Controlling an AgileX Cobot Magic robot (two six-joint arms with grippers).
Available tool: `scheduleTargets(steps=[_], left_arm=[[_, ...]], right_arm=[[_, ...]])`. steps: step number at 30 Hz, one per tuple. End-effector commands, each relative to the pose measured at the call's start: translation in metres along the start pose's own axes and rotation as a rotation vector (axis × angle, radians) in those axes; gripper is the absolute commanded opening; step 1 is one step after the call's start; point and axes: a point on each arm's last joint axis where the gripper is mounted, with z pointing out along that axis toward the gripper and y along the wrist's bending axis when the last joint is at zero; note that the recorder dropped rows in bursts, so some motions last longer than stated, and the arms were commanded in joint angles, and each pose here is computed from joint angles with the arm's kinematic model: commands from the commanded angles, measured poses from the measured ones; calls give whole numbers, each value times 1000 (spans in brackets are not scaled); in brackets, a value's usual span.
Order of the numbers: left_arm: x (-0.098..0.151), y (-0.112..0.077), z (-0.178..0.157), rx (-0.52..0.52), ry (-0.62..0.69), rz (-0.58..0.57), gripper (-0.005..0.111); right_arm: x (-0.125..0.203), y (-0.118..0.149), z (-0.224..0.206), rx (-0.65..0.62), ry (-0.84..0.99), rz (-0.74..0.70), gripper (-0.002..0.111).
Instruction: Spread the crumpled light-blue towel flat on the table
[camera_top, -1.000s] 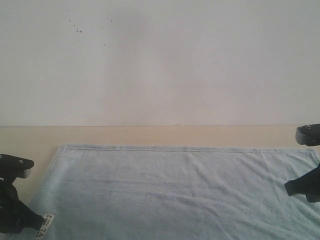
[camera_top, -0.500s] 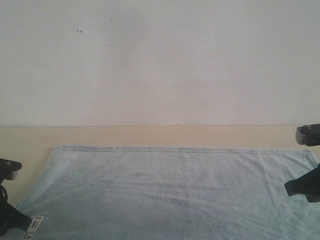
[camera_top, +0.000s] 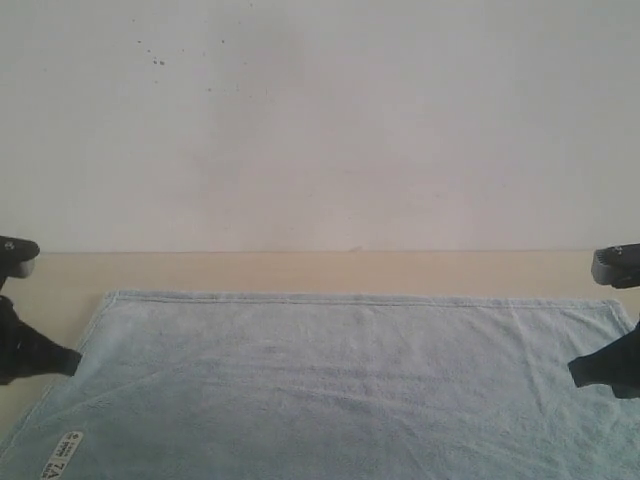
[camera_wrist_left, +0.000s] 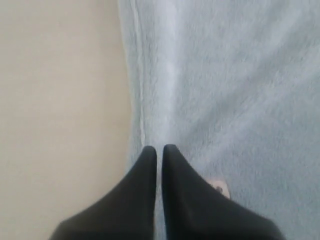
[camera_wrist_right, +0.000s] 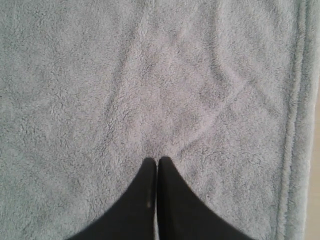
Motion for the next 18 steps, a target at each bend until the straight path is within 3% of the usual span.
scheduleTargets(steps=[1, 7, 14, 18], left_arm=[[-27, 3, 4, -1, -120, 15, 4], [-68, 8, 45, -21, -87, 47, 4], [-111, 11, 89, -45, -146, 108, 4], [-115, 11, 114, -64, -133, 173, 4]], right_arm=[[-5, 0, -3, 11, -42, -12, 0], [-6, -1, -3, 15, -53, -12, 0], [-6, 0, -3, 11, -55, 2, 0], [-7, 0, -3, 10, -61, 11, 0]])
